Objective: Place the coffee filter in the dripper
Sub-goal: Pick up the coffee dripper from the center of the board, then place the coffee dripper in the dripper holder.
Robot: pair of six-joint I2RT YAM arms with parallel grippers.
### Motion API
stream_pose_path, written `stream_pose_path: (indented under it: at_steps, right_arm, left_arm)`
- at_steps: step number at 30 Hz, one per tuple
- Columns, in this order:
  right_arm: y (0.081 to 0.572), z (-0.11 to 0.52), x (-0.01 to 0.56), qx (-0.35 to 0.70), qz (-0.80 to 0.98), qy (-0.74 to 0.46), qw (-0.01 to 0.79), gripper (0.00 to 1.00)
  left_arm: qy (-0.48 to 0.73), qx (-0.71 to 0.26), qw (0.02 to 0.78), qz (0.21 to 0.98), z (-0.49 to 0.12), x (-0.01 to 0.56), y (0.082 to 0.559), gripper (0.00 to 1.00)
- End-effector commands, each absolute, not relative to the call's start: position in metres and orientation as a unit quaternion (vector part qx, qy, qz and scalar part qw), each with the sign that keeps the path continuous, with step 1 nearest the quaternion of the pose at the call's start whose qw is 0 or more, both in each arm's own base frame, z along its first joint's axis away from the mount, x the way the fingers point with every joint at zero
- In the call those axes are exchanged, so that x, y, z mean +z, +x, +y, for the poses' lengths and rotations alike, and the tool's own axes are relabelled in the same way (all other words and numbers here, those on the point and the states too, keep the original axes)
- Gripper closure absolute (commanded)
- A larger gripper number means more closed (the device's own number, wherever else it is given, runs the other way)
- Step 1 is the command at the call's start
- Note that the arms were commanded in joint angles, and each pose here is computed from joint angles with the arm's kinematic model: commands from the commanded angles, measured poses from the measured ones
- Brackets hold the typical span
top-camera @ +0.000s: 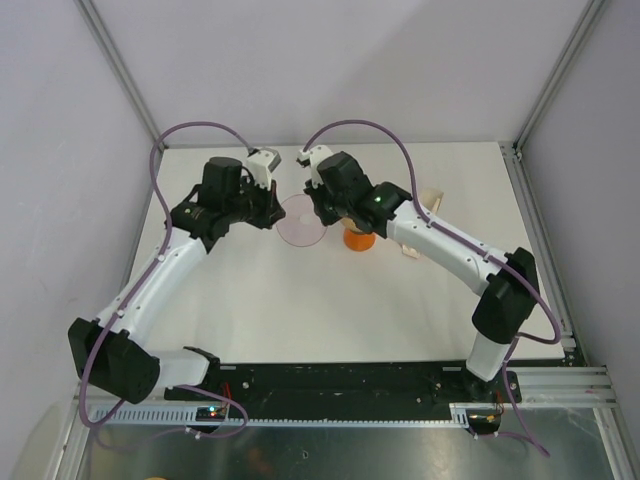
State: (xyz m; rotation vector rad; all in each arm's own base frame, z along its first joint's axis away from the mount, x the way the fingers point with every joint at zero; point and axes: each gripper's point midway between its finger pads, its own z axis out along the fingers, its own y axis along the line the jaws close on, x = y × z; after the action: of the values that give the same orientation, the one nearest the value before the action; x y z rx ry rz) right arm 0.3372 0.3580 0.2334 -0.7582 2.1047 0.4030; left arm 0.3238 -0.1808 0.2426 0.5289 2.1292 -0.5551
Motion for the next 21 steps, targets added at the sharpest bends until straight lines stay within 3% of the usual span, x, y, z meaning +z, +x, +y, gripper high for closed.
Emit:
stream_pose_path:
  at_steps: [1, 3, 7, 10, 14, 21]
  right_arm:
    - [0.341, 0.355, 0.254, 0.174, 0.832, -0.295, 0.437, 0.97]
    - [0.341, 0.351, 0.257, 0.174, 0.836, -0.295, 0.43, 0.99]
    - [0.339, 0.341, 0.263, 0.173, 0.845, -0.302, 0.406, 1.0]
    - [0.338, 0.331, 0.266, 0.181, 0.853, -0.305, 0.383, 1.0]
    - [0.341, 0.31, 0.278, 0.197, 0.863, -0.301, 0.355, 1.0]
    - [0.359, 0.267, 0.281, 0.227, 0.884, -0.279, 0.299, 1.0]
  left_arm:
    - [0.221, -0.249, 0.48, 0.811, -0.188, 0.29, 0.322, 1.0]
    - [0.235, -0.262, 0.483, 0.802, -0.192, 0.297, 0.317, 0.91]
    - [0.254, -0.277, 0.498, 0.781, -0.196, 0.316, 0.308, 0.45]
    - [0.256, -0.272, 0.514, 0.772, -0.194, 0.33, 0.309, 0.25]
    - [0.261, -0.275, 0.53, 0.759, -0.196, 0.348, 0.309, 0.15]
    - [0.262, -0.284, 0.524, 0.759, -0.204, 0.352, 0.322, 0.14]
